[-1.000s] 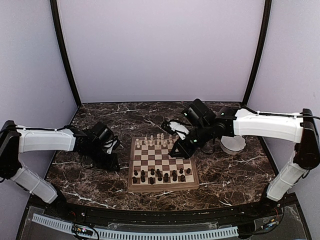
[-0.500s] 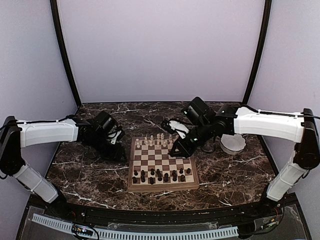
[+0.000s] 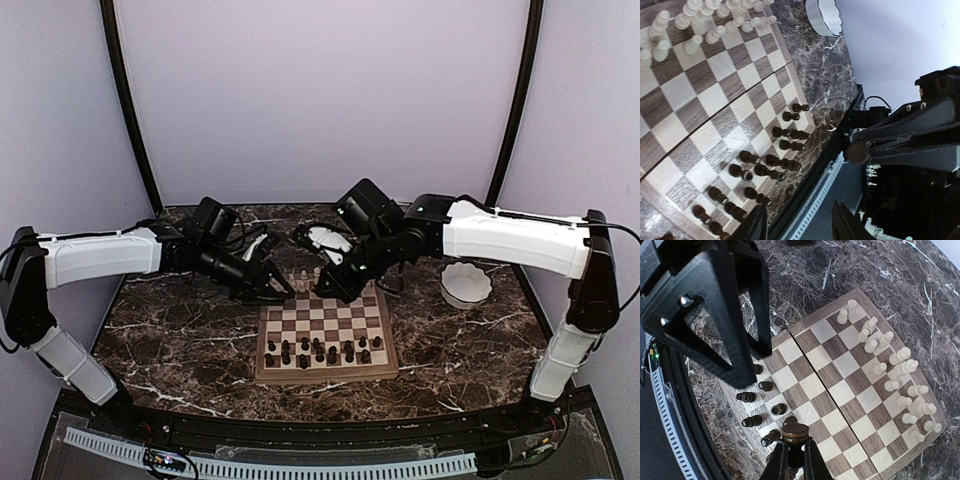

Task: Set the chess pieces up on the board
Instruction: Place the pawn at the center of the board, then pass from the right arm to the left

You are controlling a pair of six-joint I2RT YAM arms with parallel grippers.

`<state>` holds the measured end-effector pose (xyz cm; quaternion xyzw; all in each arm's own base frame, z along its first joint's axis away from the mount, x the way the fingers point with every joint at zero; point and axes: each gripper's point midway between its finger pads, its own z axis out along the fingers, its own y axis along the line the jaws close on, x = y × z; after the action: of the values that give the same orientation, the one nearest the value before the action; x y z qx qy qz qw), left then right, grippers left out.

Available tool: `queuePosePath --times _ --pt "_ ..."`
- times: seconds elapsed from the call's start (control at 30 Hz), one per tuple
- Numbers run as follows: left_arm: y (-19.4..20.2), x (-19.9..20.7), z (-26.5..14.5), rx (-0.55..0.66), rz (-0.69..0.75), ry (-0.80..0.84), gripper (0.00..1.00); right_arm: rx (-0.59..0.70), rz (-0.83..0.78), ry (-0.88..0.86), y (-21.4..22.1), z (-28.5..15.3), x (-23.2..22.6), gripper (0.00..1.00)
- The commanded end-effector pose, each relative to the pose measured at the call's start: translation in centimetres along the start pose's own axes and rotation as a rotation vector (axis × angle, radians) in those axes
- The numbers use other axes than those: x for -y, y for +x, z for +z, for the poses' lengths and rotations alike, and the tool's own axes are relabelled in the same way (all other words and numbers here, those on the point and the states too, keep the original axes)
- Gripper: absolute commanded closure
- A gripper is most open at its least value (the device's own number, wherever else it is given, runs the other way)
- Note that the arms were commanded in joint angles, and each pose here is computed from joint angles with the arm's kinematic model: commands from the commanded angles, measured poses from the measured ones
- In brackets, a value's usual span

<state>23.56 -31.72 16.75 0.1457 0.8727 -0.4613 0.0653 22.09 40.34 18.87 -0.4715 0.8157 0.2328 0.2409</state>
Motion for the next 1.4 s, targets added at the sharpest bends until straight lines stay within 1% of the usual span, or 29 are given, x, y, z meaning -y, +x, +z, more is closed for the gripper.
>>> queuePosePath --times 0.0,0.1,0.33,0.47,0.67,0.77,0.9,1.0,1.03,1.1,1.37 --pt "0.1 3.4 0.2 -0.047 -0.027 0.227 0.53 -0.028 -0.113 0.072 -0.9 0.7 -0.5 0.91" --pt "0.1 3.5 0.6 -0.063 -0.047 0.259 0.52 -0.038 -0.139 0.072 -1.0 1.1 -0.8 0.91" --pt "-0.2 4.0 1.0 -0.083 -0.042 0.3 0.5 -0.022 -0.16 0.058 -1.8 1.1 -1.3 0.91" --pt "-0.6 3.7 1.5 -0.093 -0.05 0.295 0.5 0.0 -0.176 0.034 -2.5 0.9 -1.8 0.9" --pt "-1.1 3.6 2.0 -0.105 -0.048 0.302 0.54 0.007 -0.196 0.01 -2.6 0.8 -2.3 0.9" --pt "-1.4 3.7 1.9 -0.101 -0.043 0.314 0.54 0.006 -0.201 0.001 -2.5 0.7 -2.4 0.9" --pt "-1.9 4.1 1.7 -0.09 -0.026 0.369 0.55 0.022 -0.206 -0.015 -2.7 0.5 -2.8 0.9" --pt "-1.9 4.7 1.6 -0.102 -0.02 0.43 0.59 0.026 -0.208 -0.01 -2.8 0.5 -2.7 0.9" --pt "-2.0 4.8 1.7 -0.1 -0.026 0.447 0.62 0.026 -0.207 -0.008 -2.8 0.5 -2.7 0.89" --pt "-2.0 4.9 1.7 -0.115 -0.033 0.473 0.66 0.024 -0.204 0.009 -2.9 0.6 -2.4 0.9" --pt "-1.5 4.3 2.1 -0.145 -0.063 0.459 0.63 0.025 -0.197 0.053 -3.0 0.5 -1.6 0.89"
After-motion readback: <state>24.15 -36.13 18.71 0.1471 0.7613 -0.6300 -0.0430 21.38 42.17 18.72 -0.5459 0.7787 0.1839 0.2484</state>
